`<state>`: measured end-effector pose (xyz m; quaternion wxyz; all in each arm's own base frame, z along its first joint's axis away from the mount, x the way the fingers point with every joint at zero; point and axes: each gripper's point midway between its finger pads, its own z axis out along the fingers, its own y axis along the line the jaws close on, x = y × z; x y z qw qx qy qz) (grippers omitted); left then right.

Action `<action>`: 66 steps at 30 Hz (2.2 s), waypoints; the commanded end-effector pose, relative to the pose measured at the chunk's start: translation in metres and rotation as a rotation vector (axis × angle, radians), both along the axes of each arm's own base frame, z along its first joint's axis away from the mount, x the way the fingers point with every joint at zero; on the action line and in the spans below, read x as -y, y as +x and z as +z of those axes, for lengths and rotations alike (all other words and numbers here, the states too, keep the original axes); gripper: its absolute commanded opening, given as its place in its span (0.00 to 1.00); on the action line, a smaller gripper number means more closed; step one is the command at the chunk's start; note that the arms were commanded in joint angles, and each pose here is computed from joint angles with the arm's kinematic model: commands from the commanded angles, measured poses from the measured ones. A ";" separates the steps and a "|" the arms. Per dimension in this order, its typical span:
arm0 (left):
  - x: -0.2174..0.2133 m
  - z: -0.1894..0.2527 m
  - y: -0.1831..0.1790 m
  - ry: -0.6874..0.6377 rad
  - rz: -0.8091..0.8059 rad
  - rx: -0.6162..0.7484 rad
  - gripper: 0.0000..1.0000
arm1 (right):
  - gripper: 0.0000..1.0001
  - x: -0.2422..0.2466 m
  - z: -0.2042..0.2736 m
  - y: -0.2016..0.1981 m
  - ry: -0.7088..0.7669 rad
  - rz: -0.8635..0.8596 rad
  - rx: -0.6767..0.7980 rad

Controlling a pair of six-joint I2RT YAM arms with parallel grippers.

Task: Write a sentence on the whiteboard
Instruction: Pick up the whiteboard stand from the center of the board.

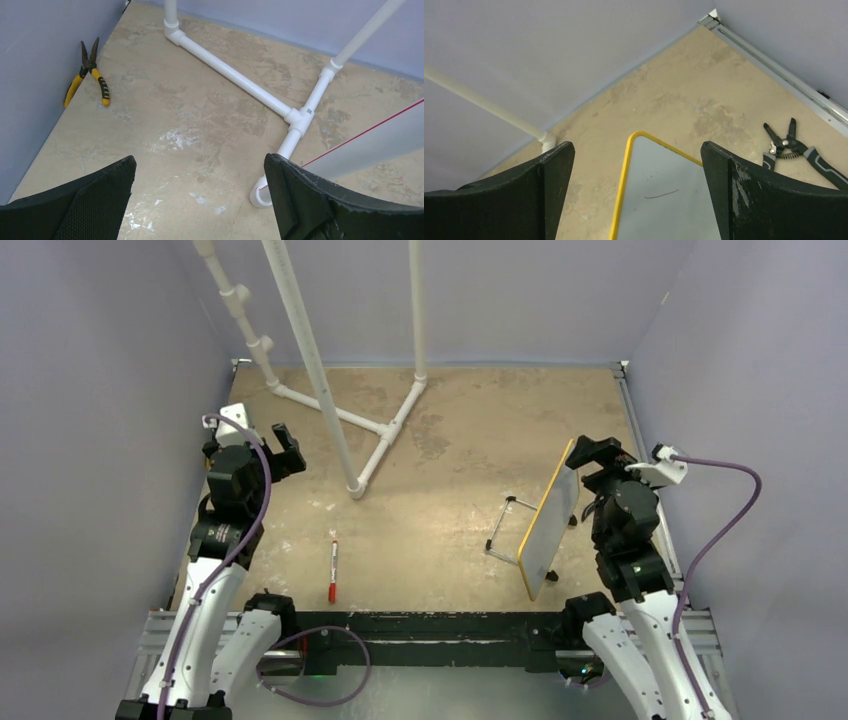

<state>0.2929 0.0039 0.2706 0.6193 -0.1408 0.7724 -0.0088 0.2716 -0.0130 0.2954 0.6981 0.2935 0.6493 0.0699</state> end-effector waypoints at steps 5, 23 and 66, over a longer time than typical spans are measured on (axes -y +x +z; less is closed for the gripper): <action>0.019 0.006 -0.009 -0.015 -0.124 0.036 0.98 | 0.99 0.010 0.030 -0.015 0.023 -0.041 0.061; 0.148 -0.047 -0.057 -0.208 -0.638 -0.214 0.71 | 0.99 0.001 0.051 -0.023 -0.021 0.034 0.124; 0.458 -0.221 -0.076 -0.058 -0.852 -0.390 0.51 | 0.99 -0.019 0.046 -0.021 -0.048 0.154 0.118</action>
